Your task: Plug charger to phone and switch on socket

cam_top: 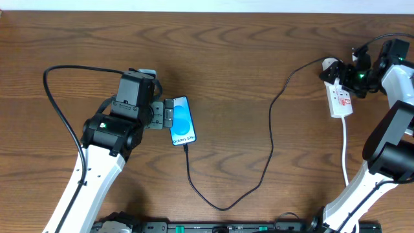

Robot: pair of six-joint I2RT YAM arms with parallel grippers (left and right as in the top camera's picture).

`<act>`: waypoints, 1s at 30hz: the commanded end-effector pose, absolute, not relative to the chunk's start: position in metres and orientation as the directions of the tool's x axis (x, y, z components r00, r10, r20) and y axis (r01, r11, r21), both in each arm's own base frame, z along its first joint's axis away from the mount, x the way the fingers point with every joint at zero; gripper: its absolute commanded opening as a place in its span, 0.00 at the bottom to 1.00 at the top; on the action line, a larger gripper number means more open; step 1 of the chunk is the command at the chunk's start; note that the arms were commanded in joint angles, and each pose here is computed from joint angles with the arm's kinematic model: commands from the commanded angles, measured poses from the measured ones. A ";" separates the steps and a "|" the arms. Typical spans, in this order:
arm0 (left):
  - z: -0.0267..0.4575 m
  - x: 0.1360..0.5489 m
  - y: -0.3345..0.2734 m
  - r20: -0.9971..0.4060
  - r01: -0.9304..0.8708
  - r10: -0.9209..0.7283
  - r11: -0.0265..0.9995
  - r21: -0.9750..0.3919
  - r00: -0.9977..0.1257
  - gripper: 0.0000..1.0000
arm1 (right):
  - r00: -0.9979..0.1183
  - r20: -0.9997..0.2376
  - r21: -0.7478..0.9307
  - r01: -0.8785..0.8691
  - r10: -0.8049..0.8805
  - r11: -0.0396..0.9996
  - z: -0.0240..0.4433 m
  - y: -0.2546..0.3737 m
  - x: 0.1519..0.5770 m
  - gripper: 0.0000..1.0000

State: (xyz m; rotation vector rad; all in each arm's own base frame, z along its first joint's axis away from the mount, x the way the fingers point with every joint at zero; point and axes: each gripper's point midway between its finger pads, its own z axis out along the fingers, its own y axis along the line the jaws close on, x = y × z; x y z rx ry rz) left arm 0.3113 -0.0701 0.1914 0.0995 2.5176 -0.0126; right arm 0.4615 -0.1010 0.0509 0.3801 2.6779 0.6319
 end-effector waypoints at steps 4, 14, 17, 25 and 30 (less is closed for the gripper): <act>0.191 0.311 -0.068 -0.582 0.076 0.080 0.997 0.030 -0.809 0.98 | -0.908 -0.262 0.542 0.141 0.326 0.829 0.044 -0.079 0.463 0.99; 0.191 0.311 -0.068 -0.582 0.076 0.080 0.997 0.030 -0.809 0.98 | -0.893 -0.310 0.457 0.162 0.327 0.875 0.048 -0.102 0.471 0.99; 0.191 0.311 -0.068 -0.582 0.076 0.080 0.997 0.030 -0.809 0.98 | -0.891 -0.326 0.440 0.152 0.315 0.885 0.061 -0.111 0.474 0.99; 0.191 0.311 -0.068 -0.582 0.076 0.080 0.997 0.030 -0.809 0.98 | -0.888 -0.349 0.393 0.150 0.298 0.907 0.083 -0.125 0.479 0.99; 0.191 0.311 -0.068 -0.582 0.076 0.080 0.997 0.030 -0.809 0.98 | -0.893 -0.334 0.396 0.155 0.300 0.905 0.078 -0.123 0.475 0.99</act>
